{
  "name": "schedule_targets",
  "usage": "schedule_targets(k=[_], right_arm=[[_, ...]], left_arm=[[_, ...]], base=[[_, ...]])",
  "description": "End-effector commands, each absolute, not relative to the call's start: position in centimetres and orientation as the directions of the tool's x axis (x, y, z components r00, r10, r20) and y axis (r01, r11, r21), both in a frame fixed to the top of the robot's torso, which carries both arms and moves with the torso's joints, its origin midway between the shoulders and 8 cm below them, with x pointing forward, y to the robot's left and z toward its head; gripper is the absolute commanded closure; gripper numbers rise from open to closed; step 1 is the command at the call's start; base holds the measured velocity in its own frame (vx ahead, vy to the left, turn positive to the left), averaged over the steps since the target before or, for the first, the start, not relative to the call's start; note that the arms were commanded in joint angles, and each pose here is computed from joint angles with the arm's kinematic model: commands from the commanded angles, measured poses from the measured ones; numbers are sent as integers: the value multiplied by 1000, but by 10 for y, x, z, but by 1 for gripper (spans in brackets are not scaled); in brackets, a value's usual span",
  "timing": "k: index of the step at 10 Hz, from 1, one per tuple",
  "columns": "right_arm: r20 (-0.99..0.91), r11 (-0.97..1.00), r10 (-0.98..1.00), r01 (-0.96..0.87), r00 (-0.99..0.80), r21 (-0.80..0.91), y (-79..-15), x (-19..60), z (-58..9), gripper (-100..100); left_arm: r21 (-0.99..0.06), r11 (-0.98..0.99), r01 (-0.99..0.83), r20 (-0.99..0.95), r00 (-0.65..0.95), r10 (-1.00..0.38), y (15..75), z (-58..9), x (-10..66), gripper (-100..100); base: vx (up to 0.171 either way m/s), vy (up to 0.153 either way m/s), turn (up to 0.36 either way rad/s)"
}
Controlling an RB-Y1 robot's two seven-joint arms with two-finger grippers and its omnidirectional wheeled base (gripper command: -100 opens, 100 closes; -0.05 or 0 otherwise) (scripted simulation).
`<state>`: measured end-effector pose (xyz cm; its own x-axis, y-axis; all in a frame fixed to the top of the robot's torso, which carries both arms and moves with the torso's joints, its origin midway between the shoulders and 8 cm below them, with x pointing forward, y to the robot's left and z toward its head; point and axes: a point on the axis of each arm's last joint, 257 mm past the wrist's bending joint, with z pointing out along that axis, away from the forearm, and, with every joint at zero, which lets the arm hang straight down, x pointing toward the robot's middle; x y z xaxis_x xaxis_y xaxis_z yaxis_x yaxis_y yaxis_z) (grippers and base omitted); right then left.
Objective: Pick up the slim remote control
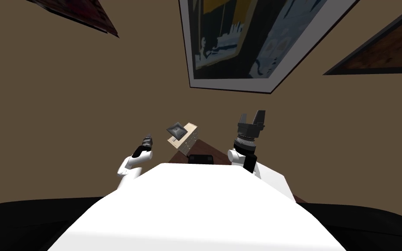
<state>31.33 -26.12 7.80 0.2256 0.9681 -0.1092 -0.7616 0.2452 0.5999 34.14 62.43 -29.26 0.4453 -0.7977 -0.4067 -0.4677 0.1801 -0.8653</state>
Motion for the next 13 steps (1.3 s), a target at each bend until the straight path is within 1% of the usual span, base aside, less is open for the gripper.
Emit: schedule_targets(k=[1, 2, 5, 6, 9, 12, 13], right_arm=[[-109, 245, 968, -762, 226, 600, -261, 313, 78, 0], [-109, 245, 968, -762, 226, 600, -261, 313, 78, 0], [-109, 245, 968, -762, 226, 600, -261, 313, 78, 0], [-109, 245, 968, -762, 226, 600, -261, 313, 78, 0], [-109, 245, 968, -762, 226, 600, -261, 313, 78, 0], [-109, 245, 968, -762, 226, 600, -261, 313, 78, 0], [-109, 245, 968, -762, 226, 600, -261, 313, 78, 0]], left_arm=[[-851, 132, -509, -399, 463, -792, 638, -310, 328, -100], [-849, 79, -523, -379, 496, -781, 656, -315, 320, -100], [-808, -36, -588, -356, 536, -765, 676, -351, 291, -100], [-801, -98, -590, -329, 572, -752, 688, -359, 282, -100], [-751, -214, -625, -301, 613, -730, 697, -391, 254, -100], [-708, -356, -610, -238, 681, -693, 706, -412, 235, -100], [-678, -387, -625, -241, 687, -686, 705, -428, 221, -100]], base=[[15, -21, -9], [18, -26, -9], [26, -24, -18], [34, -20, -31], [37, -13, -29], [43, -15, -46], [45, -8, -39]])
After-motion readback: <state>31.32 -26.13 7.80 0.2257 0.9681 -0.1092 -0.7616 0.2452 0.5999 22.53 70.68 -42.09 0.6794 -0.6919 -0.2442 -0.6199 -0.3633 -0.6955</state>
